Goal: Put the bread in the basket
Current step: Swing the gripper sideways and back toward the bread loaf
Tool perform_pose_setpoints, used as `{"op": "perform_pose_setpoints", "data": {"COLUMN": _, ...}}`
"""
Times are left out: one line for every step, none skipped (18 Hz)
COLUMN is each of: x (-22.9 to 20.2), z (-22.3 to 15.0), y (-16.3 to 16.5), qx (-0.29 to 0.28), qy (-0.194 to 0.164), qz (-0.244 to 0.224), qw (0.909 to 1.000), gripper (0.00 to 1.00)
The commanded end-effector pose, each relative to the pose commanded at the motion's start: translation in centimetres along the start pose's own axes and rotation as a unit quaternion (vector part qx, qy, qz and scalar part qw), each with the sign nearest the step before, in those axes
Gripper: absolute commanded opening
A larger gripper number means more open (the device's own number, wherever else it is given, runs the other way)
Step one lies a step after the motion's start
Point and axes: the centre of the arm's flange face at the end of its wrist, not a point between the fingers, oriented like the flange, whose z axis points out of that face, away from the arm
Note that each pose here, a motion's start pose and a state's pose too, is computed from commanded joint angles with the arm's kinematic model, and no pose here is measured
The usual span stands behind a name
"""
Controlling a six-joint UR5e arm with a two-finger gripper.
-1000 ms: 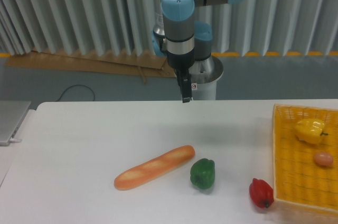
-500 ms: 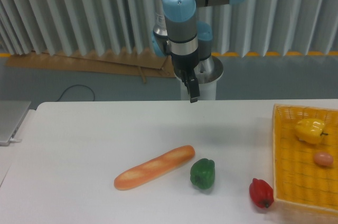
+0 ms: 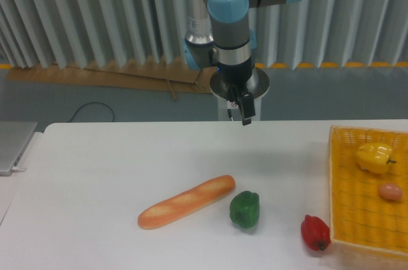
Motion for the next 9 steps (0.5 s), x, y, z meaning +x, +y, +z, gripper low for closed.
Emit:
{"op": "perform_pose_setpoints", "data": {"x": -0.6, "z": -0.1, "y": 0.5, "qx": 0.004, "qy": -0.014, "qz": -0.026, "qw": 0.9995, "gripper": 1.00}}
{"op": "perform_pose_setpoints", "data": {"x": -1.1, "z": -0.2, "y": 1.0, "qx": 0.005, "qy": -0.025, "qz": -0.041, "qw": 0.9988, "gripper": 1.00}}
{"op": "perform_pose_setpoints", "data": {"x": -1.4, "z": -0.1, "y": 1.3, "qx": 0.004, "qy": -0.025, "qz": -0.045, "qw": 0.9987, "gripper": 1.00}}
{"op": "perform_pose_setpoints", "data": {"x": -1.6, "z": -0.1, "y": 1.8, "qx": 0.002, "qy": -0.026, "qz": -0.053, "qw": 0.9983, "gripper": 1.00}}
{"op": "perform_pose_setpoints", "data": {"x": -1.9, "z": 0.0, "y": 2.4, "qx": 0.000, "qy": -0.026, "qz": -0.060, "qw": 0.9979, "gripper": 1.00}}
{"op": "perform_pose_setpoints", "data": {"x": -2.0, "z": 0.1, "y": 2.6, "qx": -0.001, "qy": -0.026, "qz": -0.061, "qw": 0.9978, "gripper": 1.00}}
{"op": "perform_pose_setpoints", "data": {"x": -2.3, "z": 0.3, "y": 3.1, "qx": -0.002, "qy": -0.023, "qz": -0.068, "qw": 0.9974, "gripper": 1.00}}
{"op": "perform_pose_setpoints", "data": {"x": -2.4, "z": 0.4, "y": 3.4, "qx": 0.000, "qy": -0.023, "qz": -0.070, "qw": 0.9973, "gripper": 1.00}}
{"op": "perform_pose_setpoints", "data": {"x": -2.4, "z": 0.4, "y": 3.4, "qx": 0.000, "qy": -0.025, "qz": -0.070, "qw": 0.9973, "gripper": 1.00}}
